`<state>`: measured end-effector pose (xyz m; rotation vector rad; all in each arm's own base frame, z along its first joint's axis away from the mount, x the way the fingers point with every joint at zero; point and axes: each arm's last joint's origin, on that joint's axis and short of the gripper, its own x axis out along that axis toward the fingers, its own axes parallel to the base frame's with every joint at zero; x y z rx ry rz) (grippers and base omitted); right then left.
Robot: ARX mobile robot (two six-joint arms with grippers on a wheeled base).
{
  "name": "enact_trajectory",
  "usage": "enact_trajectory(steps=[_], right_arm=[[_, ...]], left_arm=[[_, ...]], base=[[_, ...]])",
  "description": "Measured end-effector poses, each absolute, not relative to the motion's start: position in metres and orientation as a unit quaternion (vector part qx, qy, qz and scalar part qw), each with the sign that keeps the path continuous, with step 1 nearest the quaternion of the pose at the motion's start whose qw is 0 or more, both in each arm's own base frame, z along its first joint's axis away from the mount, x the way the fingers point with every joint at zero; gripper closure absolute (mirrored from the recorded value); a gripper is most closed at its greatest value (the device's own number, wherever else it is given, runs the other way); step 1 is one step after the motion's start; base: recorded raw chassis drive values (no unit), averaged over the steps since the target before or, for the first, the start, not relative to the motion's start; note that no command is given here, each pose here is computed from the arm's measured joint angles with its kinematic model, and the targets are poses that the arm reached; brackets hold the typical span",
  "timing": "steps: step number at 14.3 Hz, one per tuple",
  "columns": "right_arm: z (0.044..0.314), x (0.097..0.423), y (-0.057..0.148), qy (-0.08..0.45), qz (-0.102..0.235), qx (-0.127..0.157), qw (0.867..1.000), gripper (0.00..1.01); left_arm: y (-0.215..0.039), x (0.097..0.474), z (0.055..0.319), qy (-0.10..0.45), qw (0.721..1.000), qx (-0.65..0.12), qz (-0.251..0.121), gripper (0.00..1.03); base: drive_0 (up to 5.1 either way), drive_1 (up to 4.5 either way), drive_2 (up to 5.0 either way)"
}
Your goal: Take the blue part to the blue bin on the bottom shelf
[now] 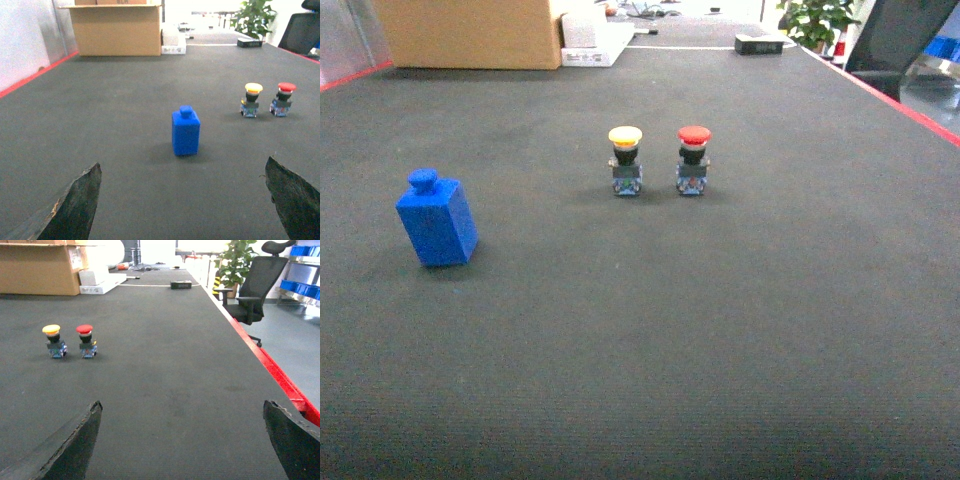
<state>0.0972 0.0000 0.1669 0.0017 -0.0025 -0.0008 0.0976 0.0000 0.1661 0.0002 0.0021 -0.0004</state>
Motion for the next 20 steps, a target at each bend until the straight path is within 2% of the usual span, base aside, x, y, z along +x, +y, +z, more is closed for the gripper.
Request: enact_trajectory(steps=[14, 15, 16, 17, 18, 20], right_arm=[[0.167, 0.097, 0.000, -0.001, 0.000, 0.000, 1.000, 0.03], [0.167, 0.097, 0.000, -0.001, 0.000, 0.000, 1.000, 0.03], [0.167, 0.097, 0.000, -0.001, 0.000, 0.000, 1.000, 0.03], [0.167, 0.097, 0.000, -0.001, 0.000, 0.000, 1.000, 0.03], [0.167, 0.097, 0.000, -0.001, 0.000, 0.000, 1.000, 0.03], [0.167, 0.097, 0.000, -0.001, 0.000, 0.000, 1.000, 0.03]], left_arm=[[0.000, 0.098, 0.166, 0.001, 1.000, 0.000, 0.000, 0.05], [-0.001, 0.098, 0.164, 0.035, 0.999, -0.009, 0.033, 0.05], [-0.004, 0.106, 0.163, 0.053, 0.996, -0.018, 0.073, 0.05], [-0.007, 0.115, 0.163, 0.059, 0.995, -0.023, 0.083, 0.05], [-0.009, 0.127, 0.164, 0.056, 0.995, -0.028, 0.083, 0.05], [-0.019, 0.168, 0.175, 0.037, 0.998, -0.029, 0.044, 0.05]], base=[[0.0, 0.00, 0.0], [0.0, 0.00, 0.0], [0.0, 0.00, 0.0], [0.0, 0.00, 0.0], [0.0, 0.00, 0.0], [0.0, 0.00, 0.0]])
